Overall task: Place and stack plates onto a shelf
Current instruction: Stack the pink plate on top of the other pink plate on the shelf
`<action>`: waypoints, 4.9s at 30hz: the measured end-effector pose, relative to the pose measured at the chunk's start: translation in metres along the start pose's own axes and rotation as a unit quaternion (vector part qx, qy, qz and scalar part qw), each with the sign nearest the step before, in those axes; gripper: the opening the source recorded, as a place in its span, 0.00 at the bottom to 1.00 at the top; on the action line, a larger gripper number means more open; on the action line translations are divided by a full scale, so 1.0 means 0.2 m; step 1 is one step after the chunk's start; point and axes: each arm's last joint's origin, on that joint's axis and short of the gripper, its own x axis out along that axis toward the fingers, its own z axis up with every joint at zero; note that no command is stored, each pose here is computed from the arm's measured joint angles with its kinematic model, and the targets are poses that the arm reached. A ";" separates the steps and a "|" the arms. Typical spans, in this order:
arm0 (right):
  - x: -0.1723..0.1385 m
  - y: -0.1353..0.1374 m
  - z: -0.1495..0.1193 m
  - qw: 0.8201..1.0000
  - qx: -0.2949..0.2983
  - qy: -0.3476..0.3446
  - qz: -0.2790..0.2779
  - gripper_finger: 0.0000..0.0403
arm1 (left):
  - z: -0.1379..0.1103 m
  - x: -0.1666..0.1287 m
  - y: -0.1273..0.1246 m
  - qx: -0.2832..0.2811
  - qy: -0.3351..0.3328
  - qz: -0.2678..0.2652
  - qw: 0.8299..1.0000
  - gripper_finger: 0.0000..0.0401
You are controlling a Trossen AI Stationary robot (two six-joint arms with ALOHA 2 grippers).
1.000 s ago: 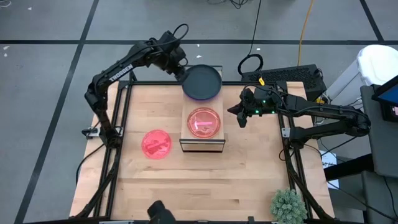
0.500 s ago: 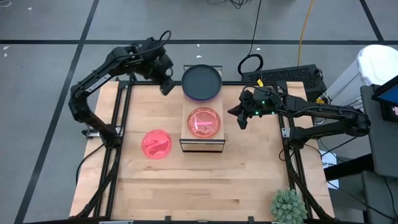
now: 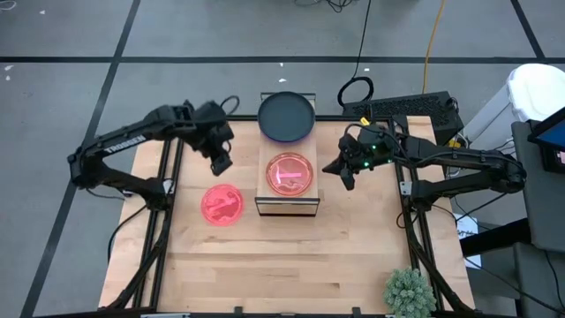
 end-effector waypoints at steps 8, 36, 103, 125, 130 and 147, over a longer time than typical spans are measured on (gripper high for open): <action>0.02 0.08 -0.04 0.999 0.028 0.026 0.039 0.00 | -0.23 0.36 0.12 -0.089 0.121 0.012 0.989 0.48; 0.02 0.11 -0.05 0.998 -0.001 0.032 0.051 0.00 | -0.58 0.71 0.32 -0.248 0.150 0.105 0.951 0.62; 0.02 0.11 -0.05 0.998 -0.006 0.032 0.050 0.00 | -0.52 0.50 0.24 -0.269 0.086 0.053 0.958 0.00; 0.02 0.11 -0.03 0.999 0.032 -0.012 0.022 0.00 | -0.34 -0.02 0.10 -0.250 -0.010 0.093 0.964 0.00; 0.02 0.11 0.01 0.994 0.088 -0.064 -0.006 0.00 | -0.28 -0.16 0.06 -0.251 -0.077 0.106 0.959 0.00; -0.03 0.13 0.16 0.955 -0.023 -0.276 -0.103 0.17 | 0.05 -0.32 -0.02 -0.210 -0.363 0.045 0.907 0.00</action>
